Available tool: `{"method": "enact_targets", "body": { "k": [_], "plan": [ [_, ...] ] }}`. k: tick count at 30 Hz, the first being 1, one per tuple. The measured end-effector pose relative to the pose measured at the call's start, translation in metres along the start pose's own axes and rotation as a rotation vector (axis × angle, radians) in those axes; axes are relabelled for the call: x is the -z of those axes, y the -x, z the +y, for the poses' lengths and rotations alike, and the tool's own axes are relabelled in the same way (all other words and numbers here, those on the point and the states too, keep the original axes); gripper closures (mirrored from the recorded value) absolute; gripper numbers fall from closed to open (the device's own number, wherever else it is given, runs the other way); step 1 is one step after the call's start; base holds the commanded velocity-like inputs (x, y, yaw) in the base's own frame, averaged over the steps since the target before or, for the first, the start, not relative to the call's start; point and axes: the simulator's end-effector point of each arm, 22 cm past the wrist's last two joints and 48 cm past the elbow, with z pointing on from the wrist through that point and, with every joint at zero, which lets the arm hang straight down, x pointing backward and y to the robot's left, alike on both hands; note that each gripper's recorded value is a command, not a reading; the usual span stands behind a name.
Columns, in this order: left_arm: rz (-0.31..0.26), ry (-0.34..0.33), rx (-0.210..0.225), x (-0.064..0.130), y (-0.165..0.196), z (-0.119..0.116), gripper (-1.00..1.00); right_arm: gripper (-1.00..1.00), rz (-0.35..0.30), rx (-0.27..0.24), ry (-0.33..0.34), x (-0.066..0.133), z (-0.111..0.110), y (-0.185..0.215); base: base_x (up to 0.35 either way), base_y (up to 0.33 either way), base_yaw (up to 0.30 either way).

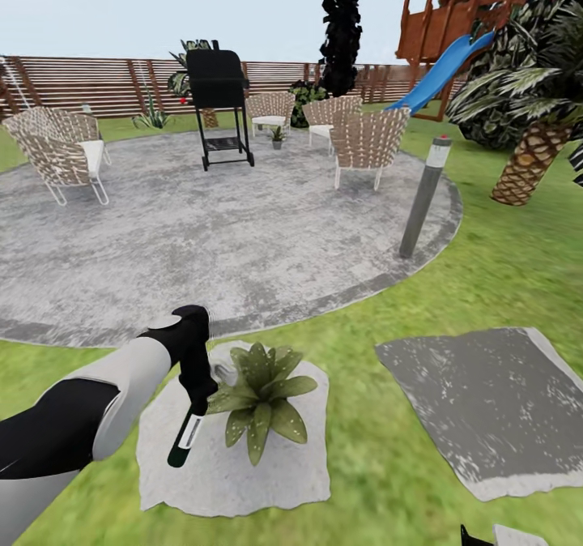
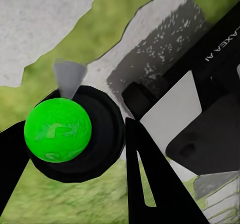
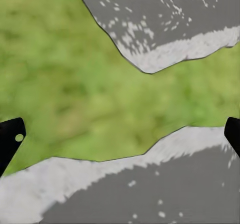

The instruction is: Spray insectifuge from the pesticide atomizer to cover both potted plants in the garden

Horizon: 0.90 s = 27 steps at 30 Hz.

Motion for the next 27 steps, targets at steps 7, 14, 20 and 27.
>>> {"method": "enact_targets", "body": {
  "k": [7,14,20,27],
  "plan": [
    [0.000,0.005,0.003,0.0011,-0.0001,0.0009,1.00,-1.00,0.000,0.000,0.001,0.0001,0.0001,0.0002,0.090,-0.162,0.201],
    [-0.001,0.006,0.008,0.0016,0.0005,0.0012,1.00,-1.00,0.000,0.000,0.001,0.0000,0.0001,0.0001,0.024,-0.267,0.009],
    [-0.001,0.006,0.008,0.0015,0.0005,0.0012,1.00,-1.00,0.001,0.000,0.002,0.0001,0.0009,-0.0004,-0.065,-0.272,0.210],
    [0.001,0.008,0.008,0.0016,0.0006,0.0009,1.00,-1.00,0.000,0.000,0.002,0.0001,0.0007,-0.0001,0.020,-0.279,0.276]
  ]
}}
